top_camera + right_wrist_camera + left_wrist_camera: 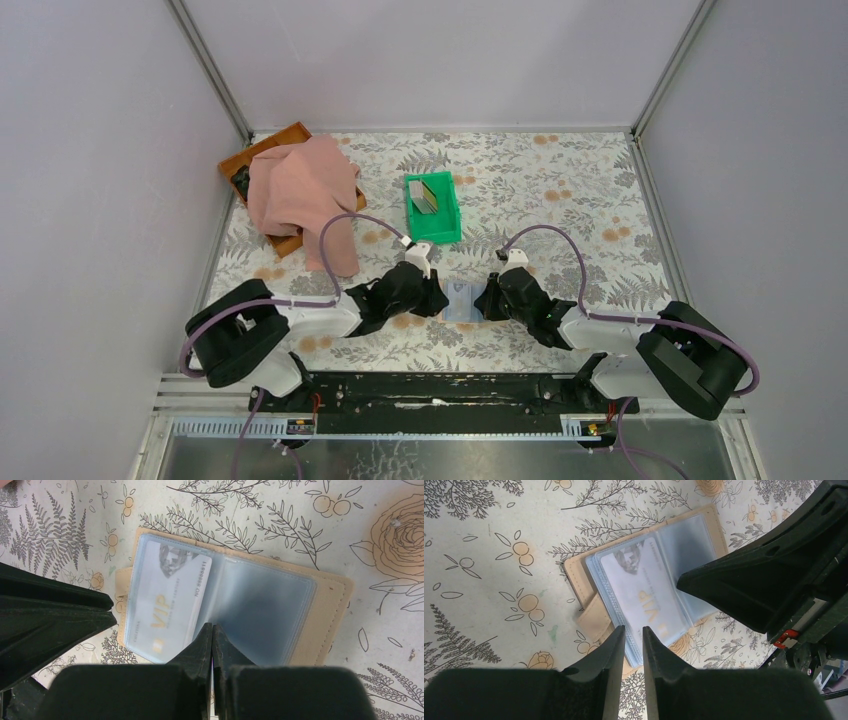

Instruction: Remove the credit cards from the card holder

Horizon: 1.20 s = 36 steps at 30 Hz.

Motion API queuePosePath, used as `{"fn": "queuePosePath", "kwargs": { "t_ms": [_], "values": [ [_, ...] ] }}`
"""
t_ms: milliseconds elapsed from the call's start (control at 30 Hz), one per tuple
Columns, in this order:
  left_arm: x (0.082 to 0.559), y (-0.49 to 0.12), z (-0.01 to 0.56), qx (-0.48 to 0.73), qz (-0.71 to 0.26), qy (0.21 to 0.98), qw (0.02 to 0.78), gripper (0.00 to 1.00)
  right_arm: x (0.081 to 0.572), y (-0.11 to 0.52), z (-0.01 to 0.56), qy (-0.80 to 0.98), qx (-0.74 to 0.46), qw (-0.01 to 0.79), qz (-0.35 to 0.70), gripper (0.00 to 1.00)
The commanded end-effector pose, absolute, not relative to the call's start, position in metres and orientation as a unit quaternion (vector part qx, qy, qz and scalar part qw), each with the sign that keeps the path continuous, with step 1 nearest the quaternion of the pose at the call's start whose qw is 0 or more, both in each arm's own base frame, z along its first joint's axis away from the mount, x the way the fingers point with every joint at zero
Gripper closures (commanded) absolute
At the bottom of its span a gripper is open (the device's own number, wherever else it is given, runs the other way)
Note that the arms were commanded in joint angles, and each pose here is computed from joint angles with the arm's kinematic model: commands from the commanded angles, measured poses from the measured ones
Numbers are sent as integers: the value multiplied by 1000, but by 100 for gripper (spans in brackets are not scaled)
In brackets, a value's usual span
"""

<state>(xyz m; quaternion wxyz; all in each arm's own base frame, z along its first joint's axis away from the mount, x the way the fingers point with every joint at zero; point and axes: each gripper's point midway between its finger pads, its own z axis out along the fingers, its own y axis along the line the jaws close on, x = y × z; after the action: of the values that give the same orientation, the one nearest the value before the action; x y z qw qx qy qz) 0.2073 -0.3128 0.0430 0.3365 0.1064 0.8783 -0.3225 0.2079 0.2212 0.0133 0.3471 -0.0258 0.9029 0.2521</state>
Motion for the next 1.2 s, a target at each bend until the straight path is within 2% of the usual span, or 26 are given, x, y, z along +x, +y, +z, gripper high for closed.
{"fn": "queuePosePath", "kwargs": {
  "t_ms": [0, 600, 1167],
  "values": [
    [210, -327, 54, 108, -351, 864, 346, 74, 208, 221, 11, 905, -23, 343, 250, 98],
    [206, -333, 40, 109, -356, 869, 325, 75, 207, 218, 10, 905, -23, 345, 247, 99],
    [205, -340, 53, 111, -376, 862, 323, 76, 205, 217, 5, 907, -21, 340, 246, 99]
  ]
}}
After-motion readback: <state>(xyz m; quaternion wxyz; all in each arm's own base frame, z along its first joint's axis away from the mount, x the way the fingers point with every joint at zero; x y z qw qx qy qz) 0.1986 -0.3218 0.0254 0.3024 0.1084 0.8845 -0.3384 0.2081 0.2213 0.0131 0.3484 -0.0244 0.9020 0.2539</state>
